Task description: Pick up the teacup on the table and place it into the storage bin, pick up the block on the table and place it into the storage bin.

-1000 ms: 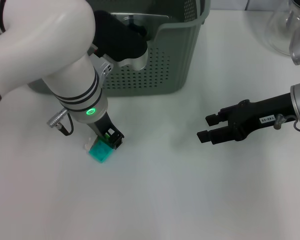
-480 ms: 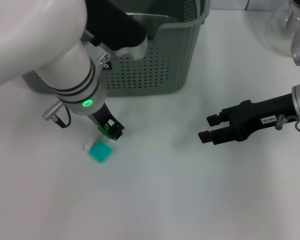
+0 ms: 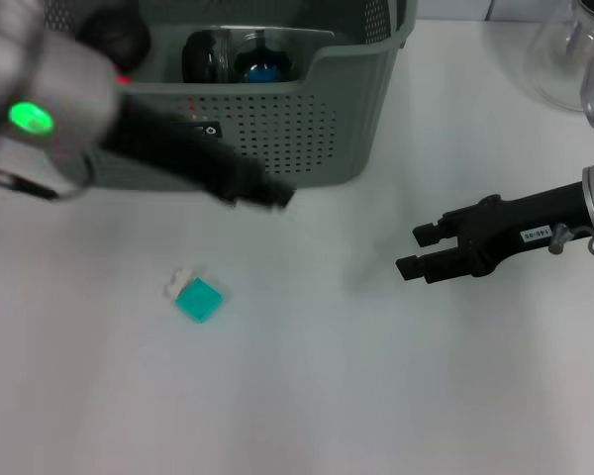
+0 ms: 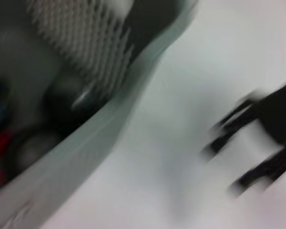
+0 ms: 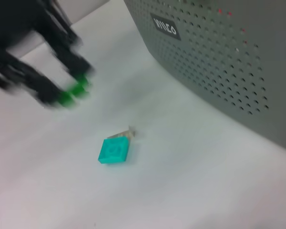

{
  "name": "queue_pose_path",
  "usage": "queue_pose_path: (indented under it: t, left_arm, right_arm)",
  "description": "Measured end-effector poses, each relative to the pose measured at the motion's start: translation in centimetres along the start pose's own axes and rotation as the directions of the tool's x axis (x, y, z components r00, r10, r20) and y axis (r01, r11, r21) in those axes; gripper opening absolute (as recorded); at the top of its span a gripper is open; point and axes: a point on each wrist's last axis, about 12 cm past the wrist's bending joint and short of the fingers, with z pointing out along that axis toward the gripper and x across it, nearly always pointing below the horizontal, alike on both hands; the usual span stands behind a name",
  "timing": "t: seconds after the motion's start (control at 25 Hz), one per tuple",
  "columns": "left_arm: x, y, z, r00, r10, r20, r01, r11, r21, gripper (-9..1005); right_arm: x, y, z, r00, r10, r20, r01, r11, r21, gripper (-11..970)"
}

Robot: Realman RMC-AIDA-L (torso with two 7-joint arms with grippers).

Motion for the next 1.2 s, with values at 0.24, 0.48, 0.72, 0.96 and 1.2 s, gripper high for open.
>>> queue_pose_path:
  t: [0.24,0.48,0.72,0.96,1.2]
  left_arm:
    - [-2.3,2.7,-5.5,0.944,-0.01,0.331,0.009,1.0,0.005,404]
    - [-6.4,6.5,-3.4,0.955,-0.026,0.297,0.096,0.97,-0.224,403]
    - [-8.5,9.8,1.4,0.991,-0.084,0.106,0.116,0.932,-0.344,422]
    - [-9.2,10.5,3.3,0.994,-0.087,0.062,0.104,0.913,-0.393,484]
    - [-9.4,10.4,3.1,0.994,-0.075,0.077,0.1,0.909,-0.405,545]
  right_arm:
    - [0.0,0.0,-0.1,1.0,0.004,0.003,-0.004,1.0,-0.004,674]
    - [-0.3,0.0,-0.1,1.0,0.016,0.002,-0.016,1.0,-0.004,674]
    - [-0.6,0.0,0.0,1.0,0.014,0.001,-0.014,1.0,-0.004,674]
    - [-0.6,0.0,0.0,1.0,0.012,0.001,-0.012,1.0,-0.002,674]
    - [-0.6,-0.1,-0.2,1.0,0.009,0.002,-0.009,1.0,0.002,674]
